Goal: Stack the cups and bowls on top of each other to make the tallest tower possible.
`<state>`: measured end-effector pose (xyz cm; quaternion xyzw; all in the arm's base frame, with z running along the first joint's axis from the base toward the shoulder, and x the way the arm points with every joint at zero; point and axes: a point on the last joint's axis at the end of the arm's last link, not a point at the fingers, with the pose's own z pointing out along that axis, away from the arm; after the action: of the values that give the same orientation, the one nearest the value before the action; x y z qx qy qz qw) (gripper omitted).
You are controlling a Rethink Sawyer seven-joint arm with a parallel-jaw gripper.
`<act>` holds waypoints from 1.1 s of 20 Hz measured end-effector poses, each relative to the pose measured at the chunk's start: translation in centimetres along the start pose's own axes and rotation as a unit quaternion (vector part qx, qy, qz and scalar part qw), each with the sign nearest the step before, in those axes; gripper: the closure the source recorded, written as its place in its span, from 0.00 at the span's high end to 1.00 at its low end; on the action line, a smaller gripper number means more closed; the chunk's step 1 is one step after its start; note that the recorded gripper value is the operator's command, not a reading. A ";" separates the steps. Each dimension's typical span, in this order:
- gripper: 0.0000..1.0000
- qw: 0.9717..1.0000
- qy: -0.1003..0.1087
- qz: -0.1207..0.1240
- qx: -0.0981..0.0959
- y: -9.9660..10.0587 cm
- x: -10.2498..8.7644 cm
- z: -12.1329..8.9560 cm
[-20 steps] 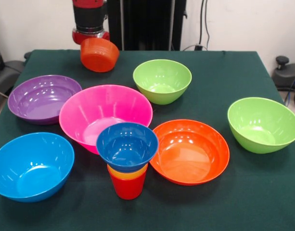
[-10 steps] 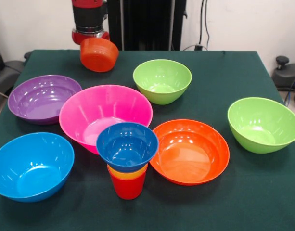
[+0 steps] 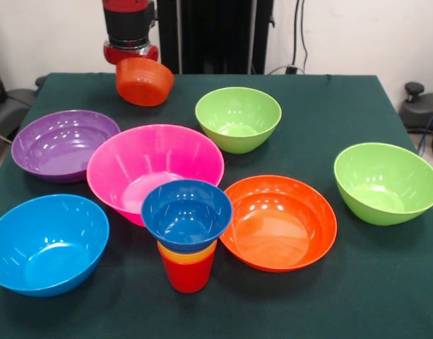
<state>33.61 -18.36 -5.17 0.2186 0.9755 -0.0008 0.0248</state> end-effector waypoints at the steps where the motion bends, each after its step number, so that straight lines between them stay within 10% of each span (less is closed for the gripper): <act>1: 1.00 1.000 0.004 0.000 0.001 0.0 -0.1 -0.1; 22: 1.00 1.000 0.002 -0.004 -0.008 1.2 -2.4 -0.9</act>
<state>36.26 -18.25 -4.15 0.2144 0.9764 0.0077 0.0245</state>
